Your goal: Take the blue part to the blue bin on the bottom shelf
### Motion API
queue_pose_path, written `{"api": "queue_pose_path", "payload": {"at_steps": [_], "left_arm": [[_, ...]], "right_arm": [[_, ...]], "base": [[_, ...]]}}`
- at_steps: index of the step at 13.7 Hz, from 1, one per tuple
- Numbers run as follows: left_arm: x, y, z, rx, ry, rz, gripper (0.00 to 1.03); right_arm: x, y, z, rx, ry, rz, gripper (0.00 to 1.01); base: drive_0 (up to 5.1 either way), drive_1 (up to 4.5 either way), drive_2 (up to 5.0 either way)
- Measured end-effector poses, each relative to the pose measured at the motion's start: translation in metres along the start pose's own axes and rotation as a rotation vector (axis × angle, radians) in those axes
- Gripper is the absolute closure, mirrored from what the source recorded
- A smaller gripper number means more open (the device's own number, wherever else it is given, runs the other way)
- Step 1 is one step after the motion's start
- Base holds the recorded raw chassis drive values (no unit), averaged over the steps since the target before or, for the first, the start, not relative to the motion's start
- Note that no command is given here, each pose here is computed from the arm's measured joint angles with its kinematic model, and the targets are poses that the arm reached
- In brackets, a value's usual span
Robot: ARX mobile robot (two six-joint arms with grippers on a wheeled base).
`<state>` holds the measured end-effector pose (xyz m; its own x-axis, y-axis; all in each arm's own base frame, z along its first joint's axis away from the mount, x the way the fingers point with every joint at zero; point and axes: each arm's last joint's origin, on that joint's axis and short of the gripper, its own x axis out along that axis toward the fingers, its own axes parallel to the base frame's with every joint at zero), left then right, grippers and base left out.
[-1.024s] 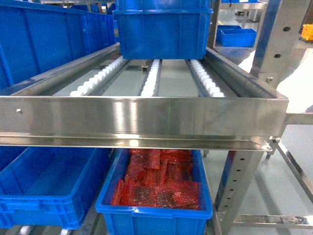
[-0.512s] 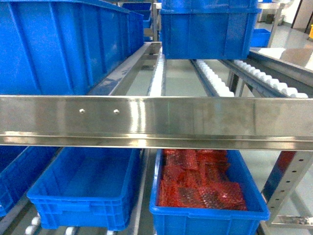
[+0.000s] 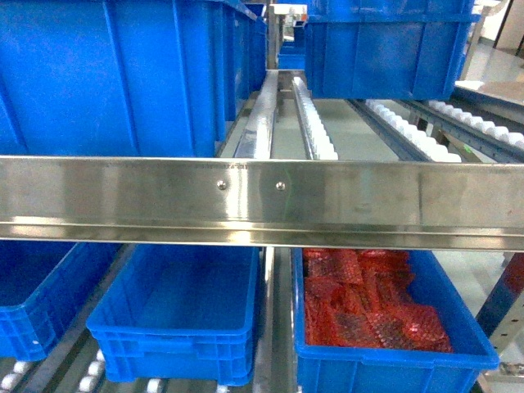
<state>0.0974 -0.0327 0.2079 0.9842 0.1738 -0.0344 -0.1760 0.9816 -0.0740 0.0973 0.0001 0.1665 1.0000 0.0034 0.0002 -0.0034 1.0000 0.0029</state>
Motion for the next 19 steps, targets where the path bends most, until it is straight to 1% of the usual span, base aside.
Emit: {"api": "queue_pose_path", "payload": {"at_steps": [7,19], "left_arm": [[0.0001,-0.0001,-0.0001,0.0,0.001,-0.003,0.59],[0.0001,-0.0002,-0.0003,0.002,0.002,-0.003,0.59]], "right_arm": [[0.0,0.0,0.0002,0.0,-0.002,0.0,0.03],[0.0,-0.0001,0.0001,0.001,-0.002,-0.003,0.03]], "base": [[-4.9,2.31,2.3],[0.0,0.0,0.0]]}}
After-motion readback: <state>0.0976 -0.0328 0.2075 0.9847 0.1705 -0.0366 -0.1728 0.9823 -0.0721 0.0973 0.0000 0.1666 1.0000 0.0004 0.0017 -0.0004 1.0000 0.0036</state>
